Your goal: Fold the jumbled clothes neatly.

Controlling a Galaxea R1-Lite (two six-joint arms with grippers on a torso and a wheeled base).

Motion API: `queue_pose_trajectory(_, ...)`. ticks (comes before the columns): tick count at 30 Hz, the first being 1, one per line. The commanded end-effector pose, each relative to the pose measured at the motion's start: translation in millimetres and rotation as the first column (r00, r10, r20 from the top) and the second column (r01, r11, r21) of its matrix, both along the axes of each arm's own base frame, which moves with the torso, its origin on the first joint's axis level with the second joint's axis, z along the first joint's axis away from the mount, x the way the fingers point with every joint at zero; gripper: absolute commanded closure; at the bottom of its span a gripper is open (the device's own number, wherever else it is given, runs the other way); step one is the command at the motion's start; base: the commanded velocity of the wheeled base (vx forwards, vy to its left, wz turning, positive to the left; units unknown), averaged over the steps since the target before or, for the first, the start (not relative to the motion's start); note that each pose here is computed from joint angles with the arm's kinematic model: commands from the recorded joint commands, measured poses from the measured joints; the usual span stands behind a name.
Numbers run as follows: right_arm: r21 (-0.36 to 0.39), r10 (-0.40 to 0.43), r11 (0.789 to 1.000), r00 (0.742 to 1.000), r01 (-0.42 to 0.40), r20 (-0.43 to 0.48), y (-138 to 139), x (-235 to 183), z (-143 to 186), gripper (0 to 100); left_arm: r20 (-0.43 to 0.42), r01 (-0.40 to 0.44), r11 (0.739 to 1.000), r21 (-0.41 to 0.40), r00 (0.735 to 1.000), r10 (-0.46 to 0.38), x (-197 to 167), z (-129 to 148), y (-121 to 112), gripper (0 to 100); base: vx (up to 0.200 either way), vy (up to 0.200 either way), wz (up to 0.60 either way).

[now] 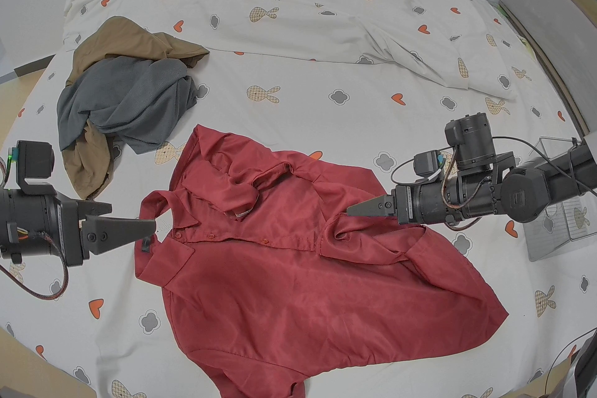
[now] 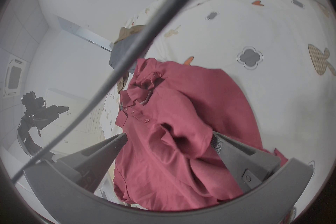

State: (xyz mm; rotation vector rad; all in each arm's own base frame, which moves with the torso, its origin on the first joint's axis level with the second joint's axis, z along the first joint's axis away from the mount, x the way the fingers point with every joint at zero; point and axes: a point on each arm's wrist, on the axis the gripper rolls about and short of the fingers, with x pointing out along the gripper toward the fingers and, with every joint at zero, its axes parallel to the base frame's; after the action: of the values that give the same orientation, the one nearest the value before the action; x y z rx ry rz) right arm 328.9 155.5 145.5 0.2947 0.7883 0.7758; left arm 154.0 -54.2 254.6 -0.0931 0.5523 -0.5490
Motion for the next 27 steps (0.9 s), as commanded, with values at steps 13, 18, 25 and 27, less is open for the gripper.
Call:
queue_pose_trajectory(13,0.103,-0.048,0.993,0.997,0.054,-0.062,9.4,6.1,19.3,0,-0.004,0.000,1.000,0.001,1.000,0.000,0.8,-0.6,-0.2,0,0.000,0.000,0.00)
queue_pose_trajectory(18,0.143,-0.007,0.990,0.996,0.019,-0.084,9.8,4.4,23.7,0,-0.004,0.000,1.000,0.001,1.000,0.000,0.8,-0.6,-0.2,0,0.000,0.000,0.00)
queue_pose_trajectory(25,0.230,-0.034,0.970,0.985,0.073,-0.170,13.5,9.7,32.7,0,-0.004,0.001,1.000,0.001,1.000,-0.001,0.7,-0.6,-0.5,0,0.000,0.000,0.00)
queue_pose_trajectory(27,0.228,-0.038,0.970,0.982,0.081,-0.188,15.6,13.0,27.4,0,-0.004,0.001,1.000,0.001,1.000,-0.001,0.7,-0.6,-0.5,0,0.000,0.000,0.00)
